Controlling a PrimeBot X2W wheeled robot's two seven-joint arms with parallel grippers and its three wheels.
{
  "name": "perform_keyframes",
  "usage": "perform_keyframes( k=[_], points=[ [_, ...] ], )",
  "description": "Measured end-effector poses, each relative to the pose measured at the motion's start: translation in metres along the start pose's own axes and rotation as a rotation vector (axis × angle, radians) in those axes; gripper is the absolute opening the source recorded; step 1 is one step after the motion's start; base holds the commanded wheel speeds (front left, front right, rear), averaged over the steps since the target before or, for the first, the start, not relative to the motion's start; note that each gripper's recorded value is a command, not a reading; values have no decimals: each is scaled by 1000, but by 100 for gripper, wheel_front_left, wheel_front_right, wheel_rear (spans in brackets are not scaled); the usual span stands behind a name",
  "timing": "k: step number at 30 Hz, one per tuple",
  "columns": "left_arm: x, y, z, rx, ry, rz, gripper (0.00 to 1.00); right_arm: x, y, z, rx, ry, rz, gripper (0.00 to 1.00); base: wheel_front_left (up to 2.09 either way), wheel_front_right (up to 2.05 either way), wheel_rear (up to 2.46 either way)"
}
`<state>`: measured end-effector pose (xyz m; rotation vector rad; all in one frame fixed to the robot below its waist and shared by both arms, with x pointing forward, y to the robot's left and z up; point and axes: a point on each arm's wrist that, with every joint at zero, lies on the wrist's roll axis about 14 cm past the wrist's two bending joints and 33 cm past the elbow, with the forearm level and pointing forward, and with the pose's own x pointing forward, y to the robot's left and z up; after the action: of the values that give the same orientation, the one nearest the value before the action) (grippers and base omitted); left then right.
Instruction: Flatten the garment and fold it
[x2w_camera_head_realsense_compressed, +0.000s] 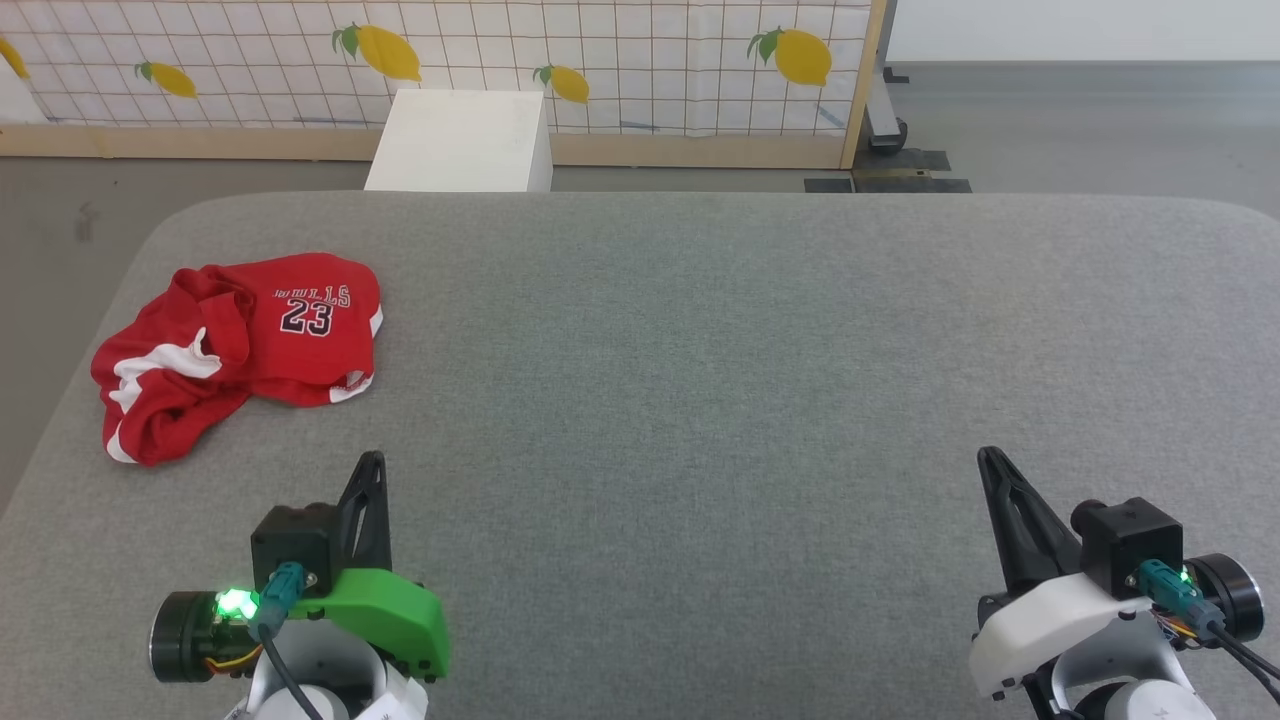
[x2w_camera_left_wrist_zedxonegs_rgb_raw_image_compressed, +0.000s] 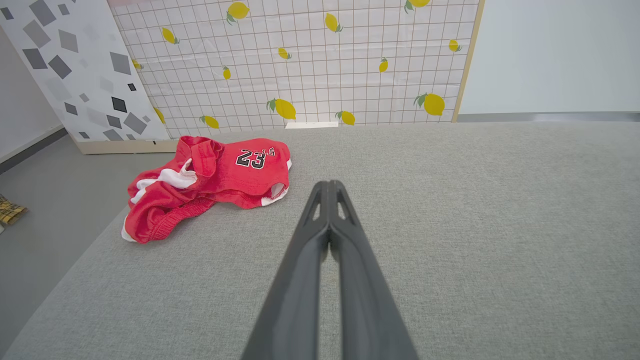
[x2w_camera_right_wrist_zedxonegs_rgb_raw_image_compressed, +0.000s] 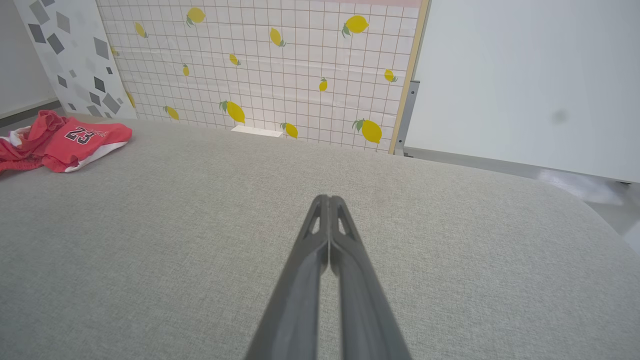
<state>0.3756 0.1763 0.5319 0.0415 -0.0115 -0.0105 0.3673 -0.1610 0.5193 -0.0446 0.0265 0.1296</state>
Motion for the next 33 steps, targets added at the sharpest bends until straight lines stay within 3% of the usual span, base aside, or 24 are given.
perform_keyframes(
  k=[33],
  points=[
    [0, 0, 0, 0, 0, 0, 0, 0, 0, 0, 0, 0, 0, 0, 0, 0, 0]
  ],
)
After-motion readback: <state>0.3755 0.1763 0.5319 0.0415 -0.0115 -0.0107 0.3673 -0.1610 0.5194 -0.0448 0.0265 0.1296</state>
